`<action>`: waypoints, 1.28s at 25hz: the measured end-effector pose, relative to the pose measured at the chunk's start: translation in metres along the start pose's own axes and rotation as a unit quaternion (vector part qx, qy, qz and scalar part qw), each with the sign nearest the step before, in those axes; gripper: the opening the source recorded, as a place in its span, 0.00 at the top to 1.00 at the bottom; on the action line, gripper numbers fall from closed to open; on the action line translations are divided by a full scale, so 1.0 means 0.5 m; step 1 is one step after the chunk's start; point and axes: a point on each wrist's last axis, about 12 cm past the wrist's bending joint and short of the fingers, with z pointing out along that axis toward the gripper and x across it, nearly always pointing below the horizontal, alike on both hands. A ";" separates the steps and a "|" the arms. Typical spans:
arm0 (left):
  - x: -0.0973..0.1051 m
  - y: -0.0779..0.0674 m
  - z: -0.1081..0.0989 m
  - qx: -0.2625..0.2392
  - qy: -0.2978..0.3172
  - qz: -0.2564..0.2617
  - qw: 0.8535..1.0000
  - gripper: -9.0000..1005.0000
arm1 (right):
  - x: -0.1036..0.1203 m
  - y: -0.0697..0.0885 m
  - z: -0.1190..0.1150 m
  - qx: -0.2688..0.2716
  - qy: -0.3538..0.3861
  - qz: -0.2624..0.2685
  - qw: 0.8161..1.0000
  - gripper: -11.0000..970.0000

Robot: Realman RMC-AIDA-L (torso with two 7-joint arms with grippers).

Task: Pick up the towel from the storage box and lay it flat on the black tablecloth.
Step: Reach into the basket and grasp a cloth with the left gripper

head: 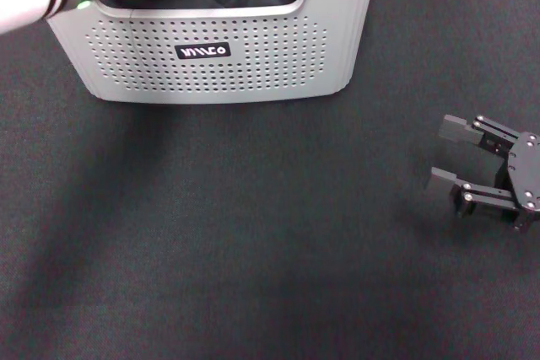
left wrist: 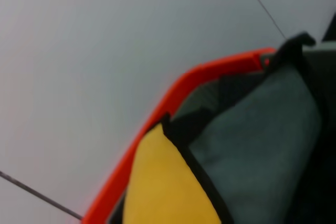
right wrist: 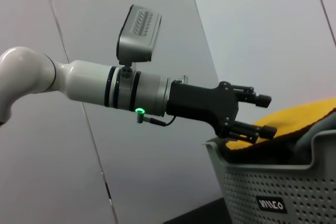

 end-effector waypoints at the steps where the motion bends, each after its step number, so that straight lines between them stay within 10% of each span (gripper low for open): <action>1: 0.004 -0.003 0.004 0.004 0.003 0.001 1.000 0.24 | 0.001 -0.001 0.000 0.002 0.001 0.001 1.000 0.10; 32: 0.045 0.041 0.067 -0.030 0.008 -0.010 0.999 0.31 | 0.016 0.001 -0.006 0.017 0.005 0.017 1.000 0.10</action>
